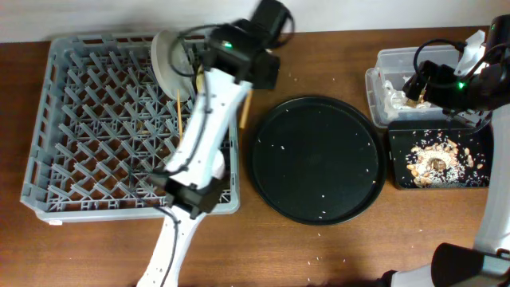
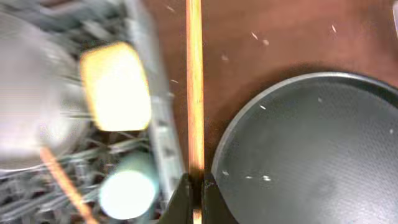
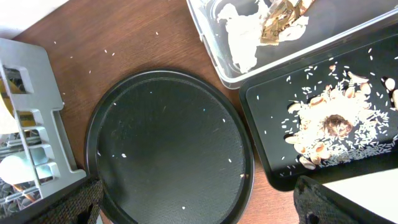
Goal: Sort waste into correct bins and load items into the dishwasher rack
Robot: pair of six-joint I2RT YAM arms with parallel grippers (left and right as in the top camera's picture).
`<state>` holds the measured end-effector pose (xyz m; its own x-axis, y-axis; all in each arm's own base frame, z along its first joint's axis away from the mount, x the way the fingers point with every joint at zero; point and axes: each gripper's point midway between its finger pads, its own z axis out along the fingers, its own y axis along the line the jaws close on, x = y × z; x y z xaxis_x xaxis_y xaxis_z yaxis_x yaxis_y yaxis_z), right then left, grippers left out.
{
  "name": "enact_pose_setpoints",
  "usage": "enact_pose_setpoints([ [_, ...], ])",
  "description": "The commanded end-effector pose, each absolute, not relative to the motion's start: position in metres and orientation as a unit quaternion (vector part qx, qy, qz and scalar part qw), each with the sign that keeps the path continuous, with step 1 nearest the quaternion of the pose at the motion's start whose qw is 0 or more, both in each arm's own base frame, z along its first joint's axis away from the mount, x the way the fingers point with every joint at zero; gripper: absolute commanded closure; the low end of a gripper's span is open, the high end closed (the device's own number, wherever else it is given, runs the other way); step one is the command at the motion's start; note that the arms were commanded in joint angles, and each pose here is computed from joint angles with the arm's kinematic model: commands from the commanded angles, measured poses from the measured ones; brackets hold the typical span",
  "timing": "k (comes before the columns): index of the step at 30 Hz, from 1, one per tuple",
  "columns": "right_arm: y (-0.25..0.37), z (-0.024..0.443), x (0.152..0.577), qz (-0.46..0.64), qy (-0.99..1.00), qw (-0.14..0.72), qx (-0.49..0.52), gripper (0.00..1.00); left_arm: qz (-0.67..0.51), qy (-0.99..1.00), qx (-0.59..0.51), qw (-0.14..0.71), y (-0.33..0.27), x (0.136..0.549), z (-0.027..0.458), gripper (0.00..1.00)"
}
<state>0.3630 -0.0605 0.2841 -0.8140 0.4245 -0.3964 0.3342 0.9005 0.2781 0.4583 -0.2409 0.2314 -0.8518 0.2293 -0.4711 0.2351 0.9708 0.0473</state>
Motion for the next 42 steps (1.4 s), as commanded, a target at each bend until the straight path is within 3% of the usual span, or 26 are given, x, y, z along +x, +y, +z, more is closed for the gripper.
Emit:
enact_pose_setpoints([
  [1,-0.064,0.286,0.363,0.091,0.947,0.233,0.202,0.02,-0.006,0.944,0.061,0.324,-0.152,0.461,0.321,0.99],
  [3,-0.064,0.286,0.363,0.092,0.947,0.233,0.201,0.02,-0.002,0.955,0.011,0.297,-0.097,0.462,0.319,0.99],
  [7,-0.064,0.286,0.363,0.091,0.947,0.233,0.202,0.02,0.063,0.994,-0.027,0.083,-0.053,0.441,0.193,0.99],
  [11,-0.064,0.286,0.363,0.091,0.947,0.233,0.202,0.02,0.072,0.997,-0.026,0.032,-0.05,0.439,0.126,0.99],
  [12,-0.064,0.286,0.363,0.092,0.947,0.233,0.201,0.02,0.072,0.997,-0.026,0.031,-0.05,0.44,0.115,0.85],
  [13,-0.064,0.286,0.363,0.092,0.947,0.233,0.201,0.02,0.073,0.997,-0.026,0.03,-0.05,0.441,0.111,0.58],
  [14,-0.064,0.286,0.363,0.092,0.947,0.233,0.201,0.02,0.072,0.997,-0.026,0.031,-0.051,0.441,0.11,0.44],
  [16,-0.064,0.286,0.363,0.092,0.947,0.233,0.201,0.02,0.071,0.996,-0.026,0.037,-0.051,0.444,0.11,0.4],
  [18,-0.064,0.286,0.363,0.092,0.947,0.233,0.201,0.02,0.064,0.996,-0.027,0.05,-0.053,0.445,0.126,0.4],
  [21,-0.064,0.286,0.363,0.092,0.947,0.233,0.201,0.02,0.031,0.978,-0.037,0.202,-0.053,0.44,0.259,0.4],
  [23,-0.064,0.286,0.363,0.092,0.947,0.233,0.201,0.02,0.016,0.962,-0.041,0.271,-0.05,0.419,0.316,0.36],
  [24,-0.064,0.286,0.363,0.092,0.947,0.233,0.201,0.02,0.009,0.953,-0.043,0.3,-0.047,0.404,0.342,0.14],
  [25,-0.064,0.286,0.363,0.092,0.947,0.233,0.201,0.02,0.006,0.948,-0.044,0.316,-0.043,0.383,0.362,0.01],
  [32,-0.064,0.284,0.364,0.092,0.948,0.23,0.201,0.02,0.004,0.945,-0.045,0.323,-0.04,0.368,0.373,0.01],
  [35,-0.013,0.303,0.359,0.107,0.953,0.251,0.134,0.01,0.004,0.945,-0.045,0.323,-0.04,0.368,0.373,0.01],
  [38,0.037,0.346,0.339,0.01,0.934,0.357,-0.007,0.02,0.004,0.945,-0.045,0.323,-0.04,0.368,0.373,0.01],
  [42,0.041,0.312,0.329,0.018,0.844,0.535,-0.036,0.01,0.004,0.945,-0.045,0.323,-0.04,0.368,0.373,0.01],
])
